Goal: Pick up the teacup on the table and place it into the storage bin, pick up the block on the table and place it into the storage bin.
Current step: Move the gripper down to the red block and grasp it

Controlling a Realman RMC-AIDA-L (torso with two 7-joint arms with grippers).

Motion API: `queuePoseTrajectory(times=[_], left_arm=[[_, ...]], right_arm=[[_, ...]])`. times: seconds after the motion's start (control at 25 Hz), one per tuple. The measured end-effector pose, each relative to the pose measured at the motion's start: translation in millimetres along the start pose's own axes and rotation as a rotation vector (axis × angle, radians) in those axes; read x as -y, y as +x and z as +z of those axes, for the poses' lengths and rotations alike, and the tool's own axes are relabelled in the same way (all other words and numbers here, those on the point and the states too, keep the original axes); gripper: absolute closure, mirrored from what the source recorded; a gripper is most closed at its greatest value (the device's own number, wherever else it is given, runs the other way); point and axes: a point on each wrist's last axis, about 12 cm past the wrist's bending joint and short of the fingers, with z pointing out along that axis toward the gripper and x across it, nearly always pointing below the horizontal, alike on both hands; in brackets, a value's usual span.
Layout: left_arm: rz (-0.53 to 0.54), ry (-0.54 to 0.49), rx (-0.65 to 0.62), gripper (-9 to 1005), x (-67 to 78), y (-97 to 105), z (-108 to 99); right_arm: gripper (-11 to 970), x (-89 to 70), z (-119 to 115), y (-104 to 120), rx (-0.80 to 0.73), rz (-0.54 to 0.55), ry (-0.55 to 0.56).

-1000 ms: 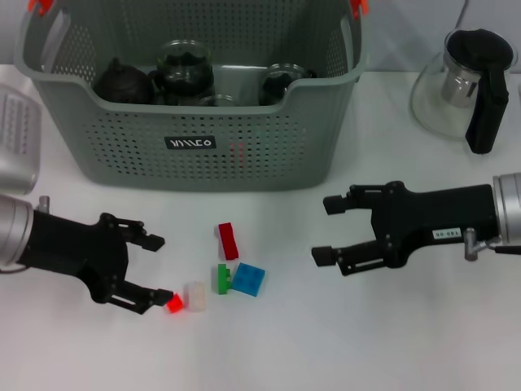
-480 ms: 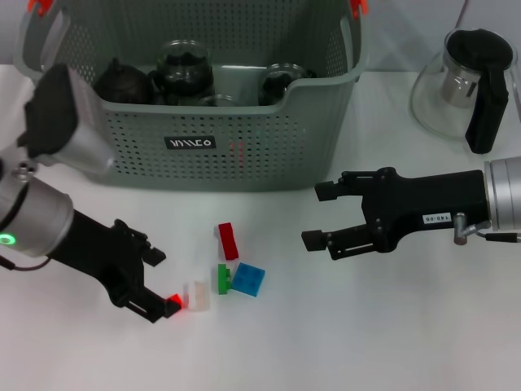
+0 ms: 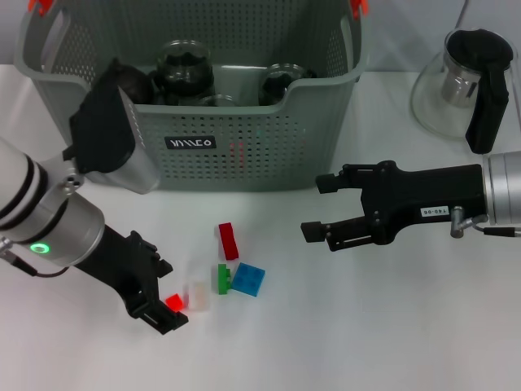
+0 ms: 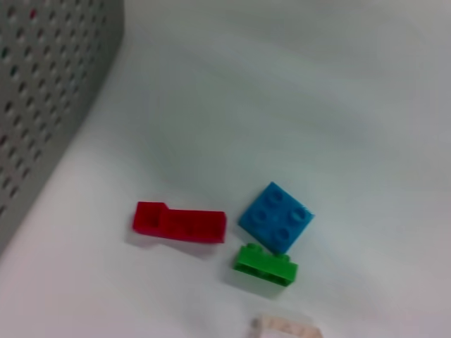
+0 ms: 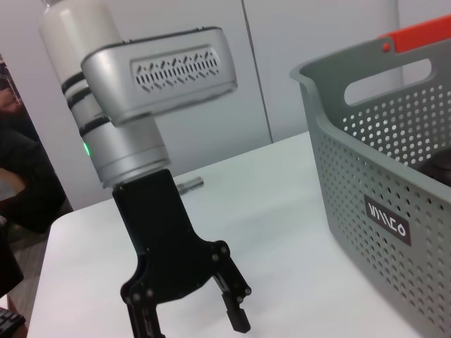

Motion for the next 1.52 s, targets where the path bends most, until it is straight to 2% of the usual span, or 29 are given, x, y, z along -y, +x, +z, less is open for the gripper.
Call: queuePoseTrajectory(times=[0.28,0.92,1.16,1.52], left_arm=[[0.004,-0.049,-0.026,170,-1.5,-1,12],[0.027,-0.049,-0.06,187,1.8,-3,24],[0.023,-0.048,-0.063,407,1.8,-4,24],[0.023,-0.047,-0.068,411,1.5,-5,24]], right_arm=[[34,1.7,-2,-1,0.012,0.005,0.013],[34,0.1,0,2,0.009,-0.001,0.008],[34,0.9,-1,1,0.013,-0.003,0.015],[35,2.7,0,1,0.01,-0.01,0.031]])
